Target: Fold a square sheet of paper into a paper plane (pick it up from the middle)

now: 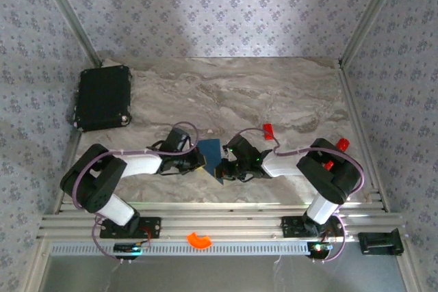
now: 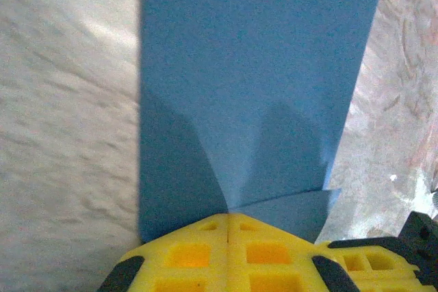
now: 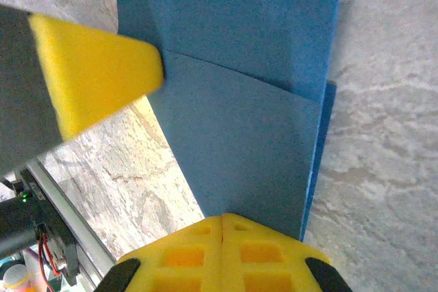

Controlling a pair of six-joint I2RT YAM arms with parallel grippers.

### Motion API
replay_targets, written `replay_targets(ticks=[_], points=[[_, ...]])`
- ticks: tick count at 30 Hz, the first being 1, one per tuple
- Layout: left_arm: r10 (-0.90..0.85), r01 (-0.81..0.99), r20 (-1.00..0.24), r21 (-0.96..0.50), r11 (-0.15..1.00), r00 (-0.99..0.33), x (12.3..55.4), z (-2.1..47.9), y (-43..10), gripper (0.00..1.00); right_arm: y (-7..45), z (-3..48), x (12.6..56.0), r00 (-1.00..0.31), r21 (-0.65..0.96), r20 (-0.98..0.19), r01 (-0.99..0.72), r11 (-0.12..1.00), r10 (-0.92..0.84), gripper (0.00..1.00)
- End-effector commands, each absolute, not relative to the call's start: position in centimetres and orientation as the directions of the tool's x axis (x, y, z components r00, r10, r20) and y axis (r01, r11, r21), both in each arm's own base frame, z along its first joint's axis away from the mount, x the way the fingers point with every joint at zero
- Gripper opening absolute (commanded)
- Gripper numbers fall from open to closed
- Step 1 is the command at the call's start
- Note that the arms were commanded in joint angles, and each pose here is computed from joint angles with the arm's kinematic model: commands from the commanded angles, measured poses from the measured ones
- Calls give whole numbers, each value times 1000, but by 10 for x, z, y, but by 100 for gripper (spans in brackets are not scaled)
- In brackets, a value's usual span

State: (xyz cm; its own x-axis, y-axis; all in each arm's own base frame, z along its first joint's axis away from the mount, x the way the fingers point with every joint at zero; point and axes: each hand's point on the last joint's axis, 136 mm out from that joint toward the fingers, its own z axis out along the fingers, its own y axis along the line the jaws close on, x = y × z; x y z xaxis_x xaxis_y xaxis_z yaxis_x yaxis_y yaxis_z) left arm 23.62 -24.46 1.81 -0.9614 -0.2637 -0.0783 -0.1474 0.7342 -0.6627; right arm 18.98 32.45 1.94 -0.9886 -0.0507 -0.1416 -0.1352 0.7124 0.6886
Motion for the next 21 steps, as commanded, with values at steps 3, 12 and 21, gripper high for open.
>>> replay_targets(ticks=[3,12,21], points=[[-319,-202,-103,-585,786,-942,246,2,-205,2,287,-18,169,-999,575,-42,-51,816,-33,0],[-344,-155,-159,-669,727,-925,260,42,-209,5,290,-15,171,-998,593,-47,-56,804,-35,0],[-241,-14,-213,-720,693,-947,242,69,-257,7,291,-13,174,-998,599,-50,-50,799,-25,0]])
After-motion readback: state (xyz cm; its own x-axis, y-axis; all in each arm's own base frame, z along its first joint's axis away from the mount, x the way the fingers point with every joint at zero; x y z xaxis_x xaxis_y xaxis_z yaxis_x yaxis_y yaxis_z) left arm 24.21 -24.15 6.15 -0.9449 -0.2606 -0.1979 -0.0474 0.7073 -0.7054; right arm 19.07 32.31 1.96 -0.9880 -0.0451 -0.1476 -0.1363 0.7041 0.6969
